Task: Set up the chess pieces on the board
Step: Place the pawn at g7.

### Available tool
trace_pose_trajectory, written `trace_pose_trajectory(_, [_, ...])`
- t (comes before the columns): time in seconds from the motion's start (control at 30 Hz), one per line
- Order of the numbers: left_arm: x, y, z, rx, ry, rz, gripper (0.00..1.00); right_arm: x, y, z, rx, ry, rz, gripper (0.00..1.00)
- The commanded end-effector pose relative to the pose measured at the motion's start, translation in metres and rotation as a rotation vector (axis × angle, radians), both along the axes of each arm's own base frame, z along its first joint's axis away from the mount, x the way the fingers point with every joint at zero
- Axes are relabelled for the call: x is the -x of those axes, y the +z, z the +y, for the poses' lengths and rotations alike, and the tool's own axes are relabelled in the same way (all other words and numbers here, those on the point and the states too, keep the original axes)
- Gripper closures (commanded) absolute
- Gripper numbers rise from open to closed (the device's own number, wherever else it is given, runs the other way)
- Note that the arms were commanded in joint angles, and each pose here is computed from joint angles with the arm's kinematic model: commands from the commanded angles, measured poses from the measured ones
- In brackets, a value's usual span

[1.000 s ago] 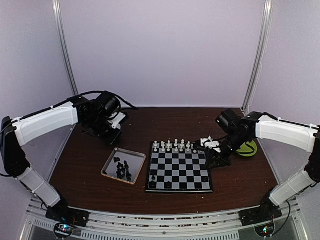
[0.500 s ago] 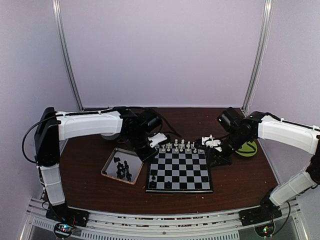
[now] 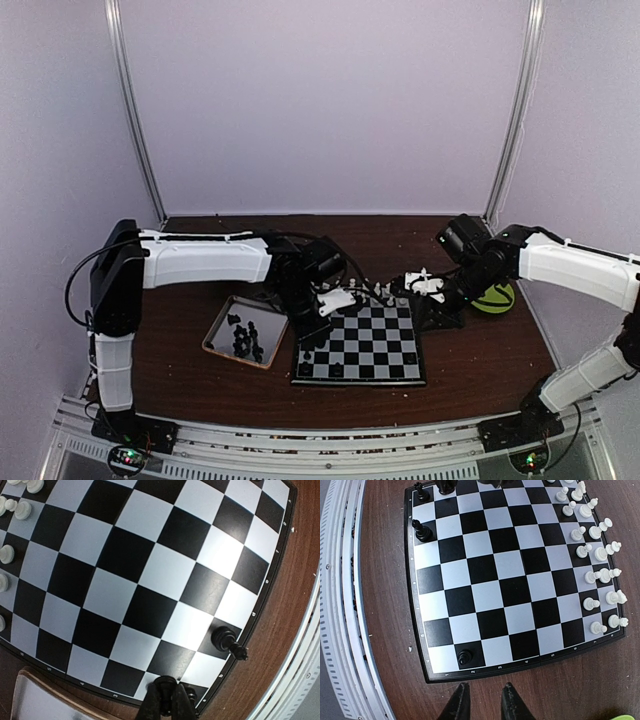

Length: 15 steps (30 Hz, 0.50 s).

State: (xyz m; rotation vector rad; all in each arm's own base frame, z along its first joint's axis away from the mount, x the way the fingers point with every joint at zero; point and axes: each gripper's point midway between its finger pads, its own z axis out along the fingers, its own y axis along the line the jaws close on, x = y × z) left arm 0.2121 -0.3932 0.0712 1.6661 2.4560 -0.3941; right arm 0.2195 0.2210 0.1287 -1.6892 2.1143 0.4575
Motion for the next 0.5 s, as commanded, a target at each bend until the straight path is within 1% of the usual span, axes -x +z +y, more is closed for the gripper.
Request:
trace_pose_trajectory(0.0, [0.01,-0.005,-0.008,0.014,-0.044,0.039,0.99,-0.004,0.003,-0.003,-0.001,-0.019,-0.028,0.78])
trace_pose_trajectory(0.17, [0.016,-0.011,-0.009,0.004,-0.058,0.063,0.99,-0.003,0.001,-0.003,0.002,-0.015,-0.02,0.77])
trace_pose_trajectory(0.27, [0.016,-0.019,-0.006,-0.037,-0.059,0.051,0.99,-0.002,0.0,-0.003,0.004,-0.014,-0.018,0.77])
trace_pose_trajectory(0.47, [0.014,-0.027,-0.004,-0.071,-0.058,0.032,0.98,-0.002,-0.002,-0.004,0.012,-0.012,-0.011,0.77])
